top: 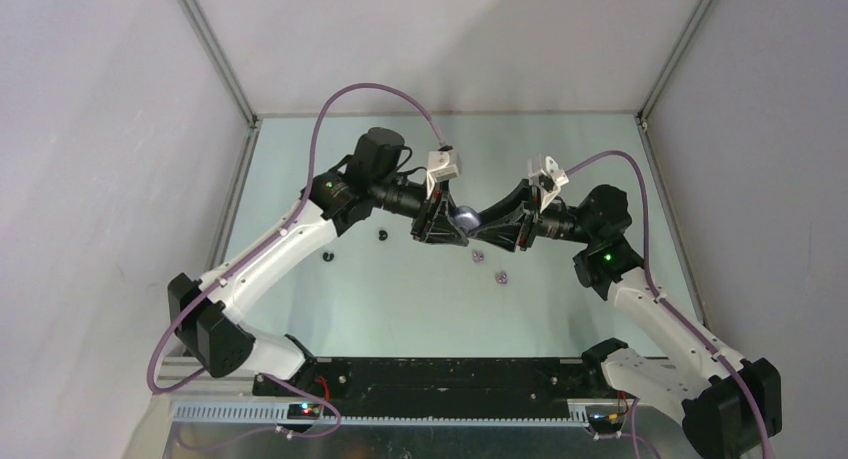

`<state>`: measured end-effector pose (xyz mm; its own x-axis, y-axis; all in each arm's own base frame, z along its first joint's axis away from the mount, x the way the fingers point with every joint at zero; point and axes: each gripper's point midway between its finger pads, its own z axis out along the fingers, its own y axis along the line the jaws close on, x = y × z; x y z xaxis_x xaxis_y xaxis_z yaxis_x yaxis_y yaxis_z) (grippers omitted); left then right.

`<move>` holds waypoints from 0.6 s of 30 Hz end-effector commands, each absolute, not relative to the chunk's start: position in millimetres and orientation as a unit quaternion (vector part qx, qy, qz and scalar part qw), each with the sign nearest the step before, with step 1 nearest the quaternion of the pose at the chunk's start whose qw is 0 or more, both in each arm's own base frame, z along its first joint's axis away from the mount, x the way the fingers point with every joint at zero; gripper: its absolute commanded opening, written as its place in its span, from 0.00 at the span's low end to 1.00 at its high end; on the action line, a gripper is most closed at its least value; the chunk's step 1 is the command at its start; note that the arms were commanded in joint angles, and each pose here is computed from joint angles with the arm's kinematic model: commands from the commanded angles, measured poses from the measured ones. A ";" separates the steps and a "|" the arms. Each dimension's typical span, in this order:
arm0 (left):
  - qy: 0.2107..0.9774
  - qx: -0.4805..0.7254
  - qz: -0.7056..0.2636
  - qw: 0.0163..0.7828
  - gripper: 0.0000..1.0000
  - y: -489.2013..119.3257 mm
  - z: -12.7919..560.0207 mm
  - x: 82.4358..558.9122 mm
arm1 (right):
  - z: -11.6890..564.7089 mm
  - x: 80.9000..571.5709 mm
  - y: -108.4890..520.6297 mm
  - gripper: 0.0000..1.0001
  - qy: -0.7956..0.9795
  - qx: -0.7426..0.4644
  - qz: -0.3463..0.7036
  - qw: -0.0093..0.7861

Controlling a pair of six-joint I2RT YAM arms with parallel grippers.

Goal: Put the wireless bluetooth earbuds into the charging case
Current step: Pick up the charging case at the center of the board.

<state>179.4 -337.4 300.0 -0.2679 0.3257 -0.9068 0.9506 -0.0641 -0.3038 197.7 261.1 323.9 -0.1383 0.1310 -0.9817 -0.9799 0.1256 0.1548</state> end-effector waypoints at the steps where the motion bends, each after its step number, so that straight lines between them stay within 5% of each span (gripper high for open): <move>1: 0.571 0.537 -0.531 0.323 0.35 -342.9 330.5 170.2 | 322.2 209.1 260.8 0.22 0.539 -0.393 0.509 0.545; 7: 0.573 0.539 -0.528 0.321 0.18 -343.4 326.6 171.2 | 322.2 208.2 260.4 0.26 0.537 -0.396 0.507 0.546; 13: 0.572 0.548 -0.522 0.317 0.15 -342.1 318.8 168.9 | 327.1 206.7 256.8 0.62 0.532 -0.395 0.510 0.548; 18: 0.565 0.571 -0.507 0.311 0.14 -345.0 307.8 159.9 | 333.4 203.4 254.1 0.77 0.529 -0.389 0.519 0.547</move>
